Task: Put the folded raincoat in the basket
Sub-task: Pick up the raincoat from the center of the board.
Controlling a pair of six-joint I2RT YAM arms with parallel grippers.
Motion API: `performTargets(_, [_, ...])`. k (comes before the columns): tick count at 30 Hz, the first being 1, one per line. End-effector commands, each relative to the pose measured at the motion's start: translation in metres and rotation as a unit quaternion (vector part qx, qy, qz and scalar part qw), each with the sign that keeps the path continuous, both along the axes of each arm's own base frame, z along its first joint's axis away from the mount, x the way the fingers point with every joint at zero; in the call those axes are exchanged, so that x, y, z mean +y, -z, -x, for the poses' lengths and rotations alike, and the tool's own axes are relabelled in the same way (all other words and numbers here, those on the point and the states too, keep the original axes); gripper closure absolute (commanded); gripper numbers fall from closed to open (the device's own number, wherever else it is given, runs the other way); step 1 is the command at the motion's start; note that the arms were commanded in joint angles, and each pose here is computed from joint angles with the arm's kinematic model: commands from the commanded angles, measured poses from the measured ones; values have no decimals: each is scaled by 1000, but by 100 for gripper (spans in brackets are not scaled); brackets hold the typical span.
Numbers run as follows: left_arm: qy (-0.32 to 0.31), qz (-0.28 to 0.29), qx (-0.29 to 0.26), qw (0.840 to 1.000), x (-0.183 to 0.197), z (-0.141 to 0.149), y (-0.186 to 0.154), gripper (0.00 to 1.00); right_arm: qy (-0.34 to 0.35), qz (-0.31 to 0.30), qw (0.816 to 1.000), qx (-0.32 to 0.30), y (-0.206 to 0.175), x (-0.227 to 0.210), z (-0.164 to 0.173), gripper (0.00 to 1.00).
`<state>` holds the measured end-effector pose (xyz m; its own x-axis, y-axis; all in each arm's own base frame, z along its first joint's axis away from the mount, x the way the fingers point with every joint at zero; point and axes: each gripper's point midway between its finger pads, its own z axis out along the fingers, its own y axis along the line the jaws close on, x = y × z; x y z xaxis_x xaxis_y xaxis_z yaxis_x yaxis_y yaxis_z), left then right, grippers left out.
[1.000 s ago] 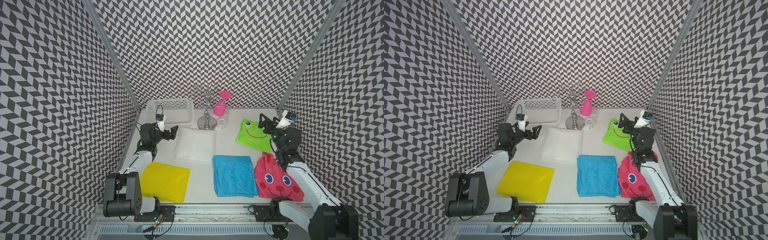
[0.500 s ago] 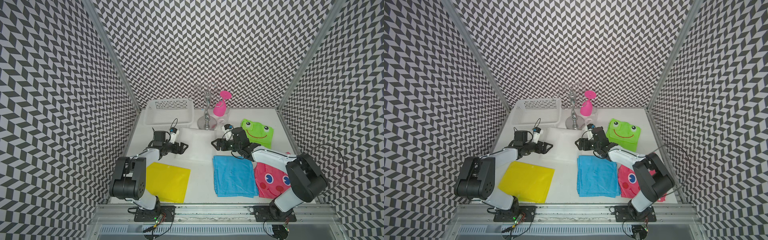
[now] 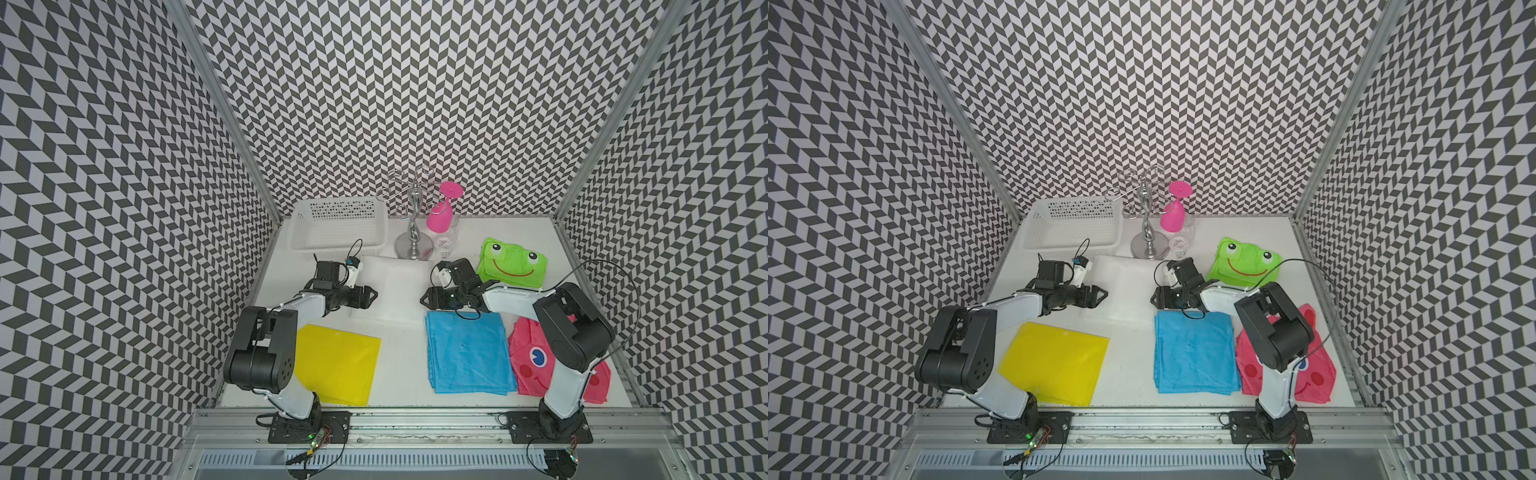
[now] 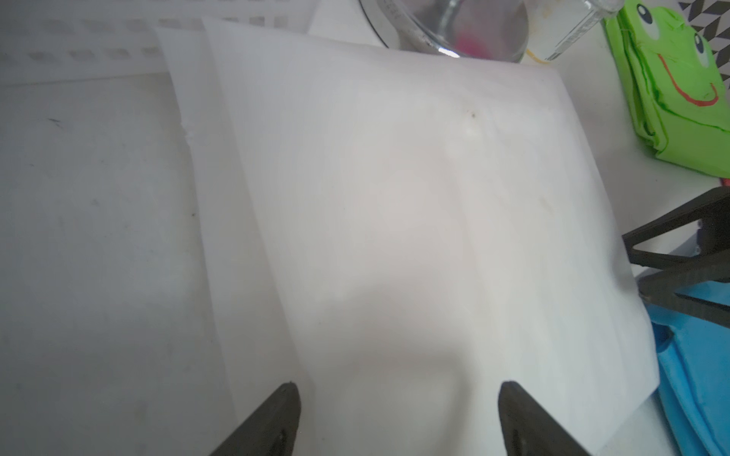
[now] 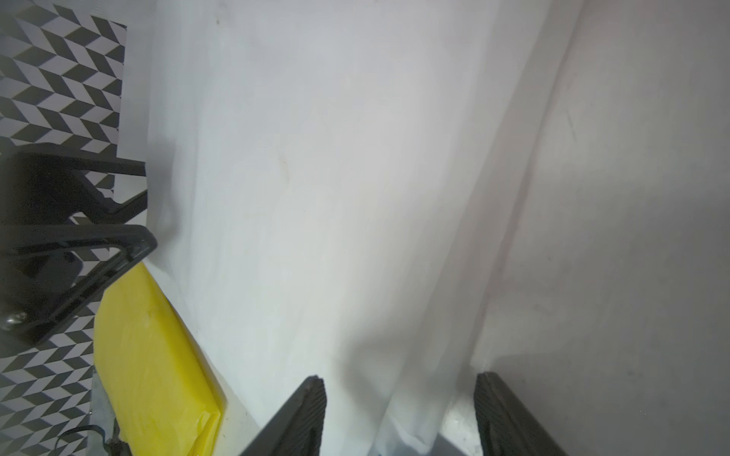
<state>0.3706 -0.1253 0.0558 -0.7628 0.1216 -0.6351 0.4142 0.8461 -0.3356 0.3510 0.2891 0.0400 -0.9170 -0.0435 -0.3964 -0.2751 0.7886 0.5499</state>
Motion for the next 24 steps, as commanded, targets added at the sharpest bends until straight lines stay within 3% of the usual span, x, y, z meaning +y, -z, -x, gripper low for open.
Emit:
performTargets(1, [1, -18, 25, 1000, 4, 3, 10, 16, -19, 21, 998, 57, 29, 0, 18, 36])
performTargets(6, [18, -11, 44, 999, 0, 12, 18, 18, -60, -17, 995, 76, 25, 20, 26, 51])
performTargets(8, [15, -12, 42, 999, 5, 11, 14, 18, -78, -39, 993, 77, 18, 34, 29, 62])
performTargets(17, [-25, -15, 30, 999, 62, 9, -2, 17, -139, -148, 977, 62, -28, 85, 43, 95])
performTargets(24, [22, -35, -28, 999, 69, 23, -30, 1, -138, -199, 967, 81, -53, 100, 48, 100])
